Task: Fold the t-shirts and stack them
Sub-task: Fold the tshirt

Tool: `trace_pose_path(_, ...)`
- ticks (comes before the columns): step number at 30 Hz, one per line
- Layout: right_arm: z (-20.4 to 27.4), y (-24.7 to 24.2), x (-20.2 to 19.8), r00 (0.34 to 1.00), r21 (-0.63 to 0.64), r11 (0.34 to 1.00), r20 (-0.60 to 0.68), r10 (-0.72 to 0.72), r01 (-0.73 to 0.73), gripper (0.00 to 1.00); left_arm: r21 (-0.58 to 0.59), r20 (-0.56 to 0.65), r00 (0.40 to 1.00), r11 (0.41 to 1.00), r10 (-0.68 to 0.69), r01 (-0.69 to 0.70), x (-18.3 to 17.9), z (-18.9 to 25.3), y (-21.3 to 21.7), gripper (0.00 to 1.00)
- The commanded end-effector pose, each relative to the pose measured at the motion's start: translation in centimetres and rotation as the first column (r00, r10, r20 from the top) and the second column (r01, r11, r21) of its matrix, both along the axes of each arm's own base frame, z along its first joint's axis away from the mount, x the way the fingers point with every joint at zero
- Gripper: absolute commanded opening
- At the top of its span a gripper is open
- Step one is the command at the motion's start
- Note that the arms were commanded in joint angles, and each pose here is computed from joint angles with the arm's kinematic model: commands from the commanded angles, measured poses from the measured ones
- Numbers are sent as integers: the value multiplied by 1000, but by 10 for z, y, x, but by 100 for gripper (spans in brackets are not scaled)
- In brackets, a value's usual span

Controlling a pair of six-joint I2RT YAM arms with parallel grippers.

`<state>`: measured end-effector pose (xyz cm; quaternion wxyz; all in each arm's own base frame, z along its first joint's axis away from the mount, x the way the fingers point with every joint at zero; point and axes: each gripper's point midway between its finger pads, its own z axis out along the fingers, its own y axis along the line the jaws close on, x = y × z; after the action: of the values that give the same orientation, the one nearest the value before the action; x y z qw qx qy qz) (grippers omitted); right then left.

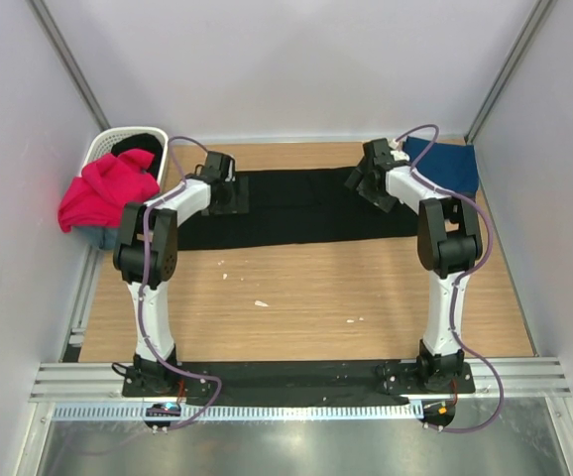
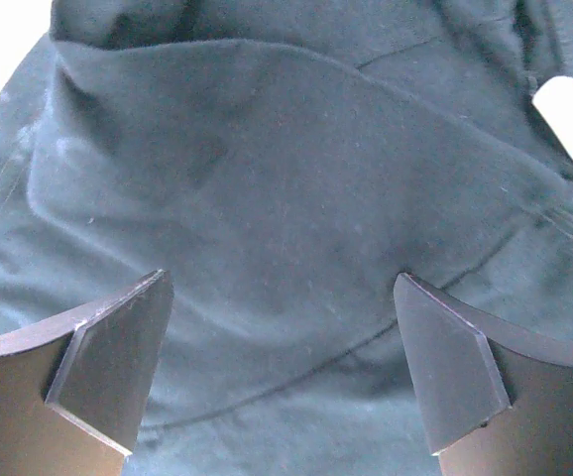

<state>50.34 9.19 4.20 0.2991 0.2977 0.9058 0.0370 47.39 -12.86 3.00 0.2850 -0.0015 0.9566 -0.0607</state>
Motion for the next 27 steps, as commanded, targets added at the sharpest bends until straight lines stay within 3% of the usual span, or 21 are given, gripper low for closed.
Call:
trace_pose_path(1, -16, 3, 4, 999, 17, 1000, -29, -26, 26, 100, 20, -102, 992, 997, 76, -74, -23, -16, 9, 86)
trace_pose_path(9, -34, 27, 4, 998, 20, 1000, -51, 22, -21, 100, 131, -272, 939, 975, 209, -179, -95, -46, 37, 85)
trace_pose_path(15, -34, 52, 18, 996, 25, 996, -40, 83, -82, 100, 108, -276, 916, 956, 293, -273, -153, -28, 43, 84)
trace_pose_path(19, -40, 68, 31, 991, 23, 992, -33, 128, -127, 100, 109, -297, 920, 966, 256, -234, -196, -29, 29, 84)
trace_pose_path(27, -45, 98, 63, 977, 18, 977, -11, 215, -215, 100, 40, -333, 929, 987, 159, -154, -237, -27, -13, 84)
